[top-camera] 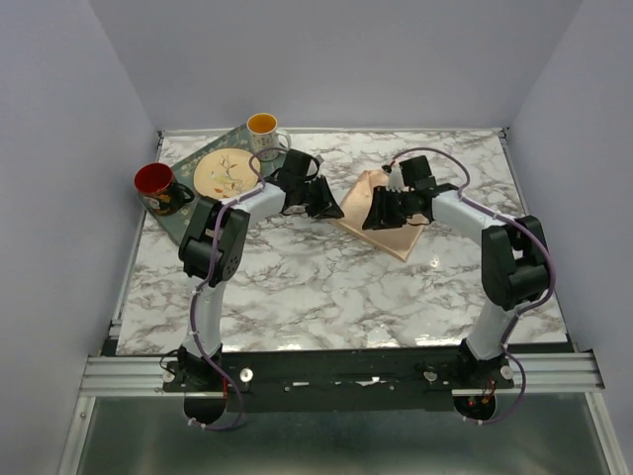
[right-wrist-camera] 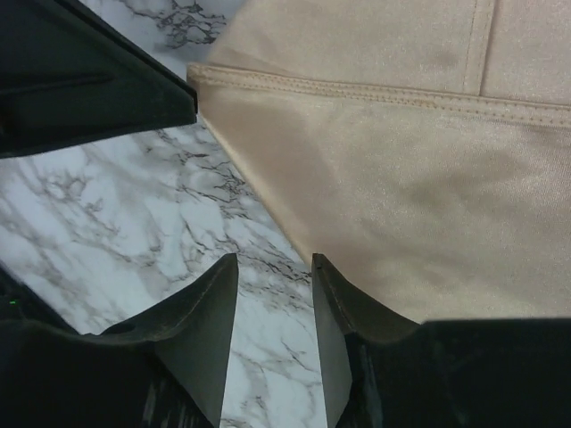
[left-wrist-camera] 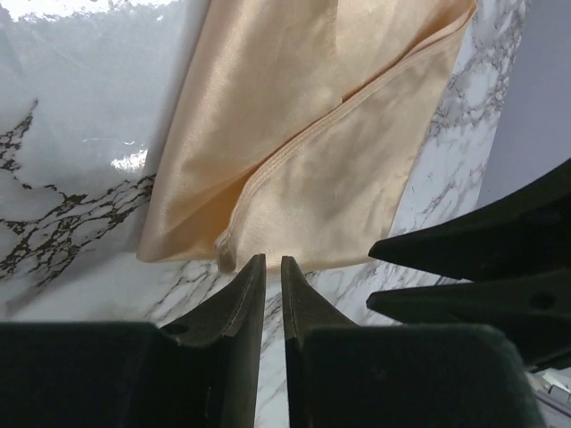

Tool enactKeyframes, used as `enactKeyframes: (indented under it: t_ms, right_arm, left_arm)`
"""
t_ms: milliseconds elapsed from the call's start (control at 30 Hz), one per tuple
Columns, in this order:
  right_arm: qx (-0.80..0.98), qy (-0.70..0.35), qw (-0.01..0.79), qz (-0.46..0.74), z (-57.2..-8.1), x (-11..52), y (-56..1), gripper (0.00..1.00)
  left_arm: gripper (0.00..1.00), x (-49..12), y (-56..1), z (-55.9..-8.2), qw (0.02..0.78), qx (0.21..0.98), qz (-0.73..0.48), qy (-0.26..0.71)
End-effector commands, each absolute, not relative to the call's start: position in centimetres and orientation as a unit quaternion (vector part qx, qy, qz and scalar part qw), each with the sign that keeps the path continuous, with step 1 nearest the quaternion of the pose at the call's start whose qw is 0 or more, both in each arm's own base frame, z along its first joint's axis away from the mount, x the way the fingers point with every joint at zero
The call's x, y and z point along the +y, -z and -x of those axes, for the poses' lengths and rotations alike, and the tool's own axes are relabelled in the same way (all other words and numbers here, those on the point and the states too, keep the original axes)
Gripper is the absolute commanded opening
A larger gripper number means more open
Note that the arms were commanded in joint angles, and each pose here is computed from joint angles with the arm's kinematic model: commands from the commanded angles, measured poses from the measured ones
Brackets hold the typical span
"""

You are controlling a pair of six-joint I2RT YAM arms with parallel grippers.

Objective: Fold the napkin, place the utensils inside, and roll it up
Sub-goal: Fold the napkin, then roll the napkin with the utensil

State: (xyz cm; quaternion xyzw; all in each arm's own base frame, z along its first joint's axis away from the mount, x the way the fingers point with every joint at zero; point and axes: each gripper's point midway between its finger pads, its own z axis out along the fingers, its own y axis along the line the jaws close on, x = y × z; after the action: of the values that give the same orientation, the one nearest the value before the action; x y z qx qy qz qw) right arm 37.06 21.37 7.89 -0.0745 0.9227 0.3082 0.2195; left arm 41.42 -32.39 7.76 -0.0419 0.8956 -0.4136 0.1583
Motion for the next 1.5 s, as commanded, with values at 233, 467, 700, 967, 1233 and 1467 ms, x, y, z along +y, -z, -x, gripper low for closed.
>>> enactKeyframes:
  t_ms: [233, 467, 700, 967, 1233, 1467]
  right_arm:
    - [0.921, -0.016, 0.283, 0.268, -37.1, 20.2, -6.8, 0.59]
    - [0.882, 0.067, 0.293, 0.364, -37.3, 20.6, -7.2, 0.65]
    - [0.870, 0.079, 0.277, 0.401, -36.7, 21.2, -6.2, 0.65]
    - [0.861, 0.086, 0.265, 0.424, -36.7, 21.9, -5.6, 0.60]
    - [0.864, 0.068, 0.248, 0.433, -36.2, 22.4, -4.5, 0.49]
    - [0.862, 0.067, 0.237, 0.443, -36.0, 22.4, -3.6, 0.47]
  left_arm:
    - [0.21, -31.9, -5.6, -42.9, 0.167, 0.910, 0.031, 0.378]
    - [0.21, -30.2, -5.8, -43.6, 0.174, 0.914, 0.052, 0.363]
    - [0.33, -27.4, -13.5, -45.4, 0.246, 0.897, 0.054, 0.363]
    - [0.35, -27.1, -16.3, -43.4, 0.260, 0.879, 0.053, 0.396]
    - [0.35, -27.1, -16.1, -42.2, 0.252, 0.877, 0.052, 0.406]
    - [0.34, -26.8, -17.0, -42.0, 0.263, 0.871, 0.057, 0.411]
